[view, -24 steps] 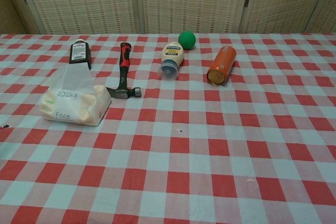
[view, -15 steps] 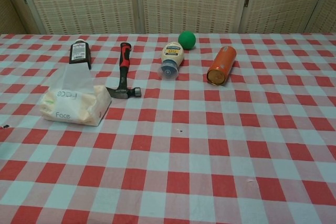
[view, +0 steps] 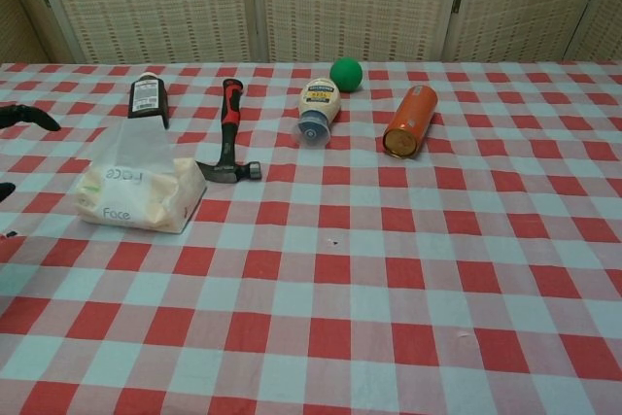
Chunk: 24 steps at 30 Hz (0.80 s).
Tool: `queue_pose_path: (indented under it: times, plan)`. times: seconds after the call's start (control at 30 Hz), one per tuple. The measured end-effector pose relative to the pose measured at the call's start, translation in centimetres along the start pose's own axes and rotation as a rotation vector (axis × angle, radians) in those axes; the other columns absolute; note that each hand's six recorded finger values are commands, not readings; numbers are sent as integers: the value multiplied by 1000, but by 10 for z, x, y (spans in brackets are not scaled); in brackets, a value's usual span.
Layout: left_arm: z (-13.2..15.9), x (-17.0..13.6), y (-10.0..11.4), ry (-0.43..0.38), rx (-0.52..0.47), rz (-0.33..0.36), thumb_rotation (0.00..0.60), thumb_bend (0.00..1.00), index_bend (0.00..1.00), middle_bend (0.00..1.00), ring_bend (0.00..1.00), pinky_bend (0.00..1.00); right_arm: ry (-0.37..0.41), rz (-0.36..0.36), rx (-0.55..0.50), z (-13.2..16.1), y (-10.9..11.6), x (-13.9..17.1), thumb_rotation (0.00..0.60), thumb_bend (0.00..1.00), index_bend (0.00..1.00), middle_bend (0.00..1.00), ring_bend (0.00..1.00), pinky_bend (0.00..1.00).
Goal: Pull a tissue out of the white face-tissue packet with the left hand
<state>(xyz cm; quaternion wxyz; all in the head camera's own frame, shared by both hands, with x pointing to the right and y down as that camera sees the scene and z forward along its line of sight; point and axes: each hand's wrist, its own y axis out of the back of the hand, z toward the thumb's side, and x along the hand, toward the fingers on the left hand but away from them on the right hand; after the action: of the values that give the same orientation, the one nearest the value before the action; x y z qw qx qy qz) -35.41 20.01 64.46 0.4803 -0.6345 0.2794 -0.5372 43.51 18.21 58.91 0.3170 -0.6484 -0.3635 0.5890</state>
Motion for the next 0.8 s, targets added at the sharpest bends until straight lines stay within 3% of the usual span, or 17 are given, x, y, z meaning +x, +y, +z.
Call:
queue_pose_path:
  times: [0.17,0.27,0.37,0.5,0.57,0.8]
  plan:
    - [12,37,-8,-2,-14,7,600,426,58,898,968,1000,-3,11,1,0,-1,0,600,435,618,620,437,688]
    - [21,56,-13,-9,-27,-6,600,427,71,899,968,1000,1,13,2,0,-1,0,600,435,618,620,437,688]
    - [26,68,-21,-7,-27,-25,600,426,242,904,968,1000,1,16,5,0,-1,0,600,436,618,620,436,688]
    - [29,75,-27,4,-29,-35,600,461,579,915,968,1000,-1,17,8,0,-2,0,600,435,618,619,437,688]
    - [28,76,-27,9,-28,-26,600,490,663,923,968,1000,-3,19,9,-1,-2,0,600,435,618,619,436,688]
    - [27,75,-13,27,-36,50,600,526,683,931,968,1000,-1,29,20,0,-4,0,600,436,618,619,437,688]
